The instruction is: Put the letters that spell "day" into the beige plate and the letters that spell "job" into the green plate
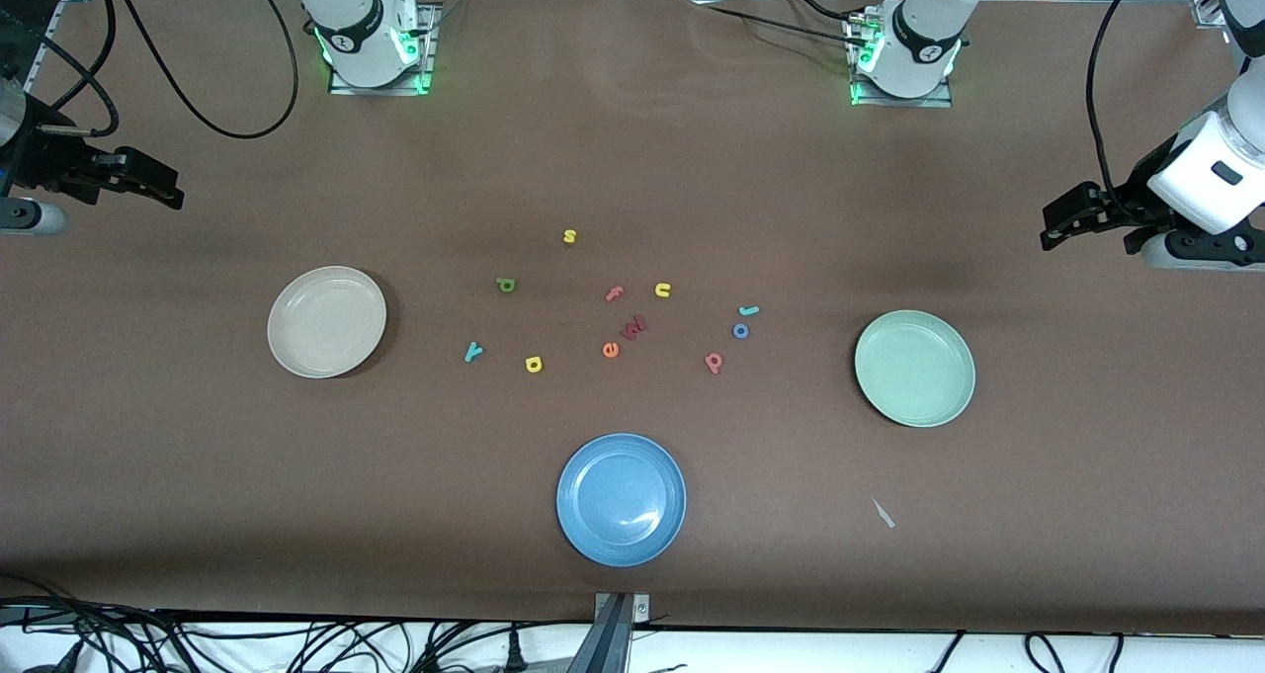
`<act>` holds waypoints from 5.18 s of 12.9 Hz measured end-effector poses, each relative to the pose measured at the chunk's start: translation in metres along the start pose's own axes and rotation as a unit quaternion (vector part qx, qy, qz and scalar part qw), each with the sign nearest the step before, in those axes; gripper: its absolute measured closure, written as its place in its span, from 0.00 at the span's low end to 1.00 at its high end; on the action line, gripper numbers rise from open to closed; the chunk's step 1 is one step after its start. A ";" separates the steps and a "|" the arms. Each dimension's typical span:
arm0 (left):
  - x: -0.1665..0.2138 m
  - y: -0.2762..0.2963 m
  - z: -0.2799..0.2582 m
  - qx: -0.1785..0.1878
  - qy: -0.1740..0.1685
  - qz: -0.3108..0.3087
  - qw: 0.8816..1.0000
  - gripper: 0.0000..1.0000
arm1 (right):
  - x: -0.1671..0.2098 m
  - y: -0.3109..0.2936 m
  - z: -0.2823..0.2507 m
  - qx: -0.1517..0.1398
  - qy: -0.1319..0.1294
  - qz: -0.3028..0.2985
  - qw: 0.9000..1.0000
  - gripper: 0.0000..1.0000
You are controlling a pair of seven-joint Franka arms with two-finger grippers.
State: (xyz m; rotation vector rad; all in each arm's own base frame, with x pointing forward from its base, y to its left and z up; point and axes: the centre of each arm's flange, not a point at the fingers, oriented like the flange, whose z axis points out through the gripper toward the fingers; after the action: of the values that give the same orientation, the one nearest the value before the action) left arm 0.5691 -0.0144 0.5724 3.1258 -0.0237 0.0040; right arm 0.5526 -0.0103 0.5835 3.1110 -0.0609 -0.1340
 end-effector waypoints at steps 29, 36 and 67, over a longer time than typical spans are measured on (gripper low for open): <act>0.001 0.000 0.008 0.000 -0.014 0.003 1.000 0.00 | -0.001 0.000 0.001 0.000 -0.007 -0.001 1.000 0.00; 0.012 0.072 0.059 -0.001 -0.060 0.066 0.996 0.00 | -0.005 -0.018 0.005 -0.001 -0.021 -0.016 1.000 0.00; 0.023 0.324 0.387 -0.030 -0.074 0.190 0.978 0.08 | 0.049 -0.259 0.299 0.072 0.010 0.239 0.968 0.00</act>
State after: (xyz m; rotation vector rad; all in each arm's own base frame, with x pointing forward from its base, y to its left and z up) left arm 0.5884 -0.3444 0.1900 2.9996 -0.6090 -0.2209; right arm 0.5853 0.2391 0.2743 3.1246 -0.8443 -0.0862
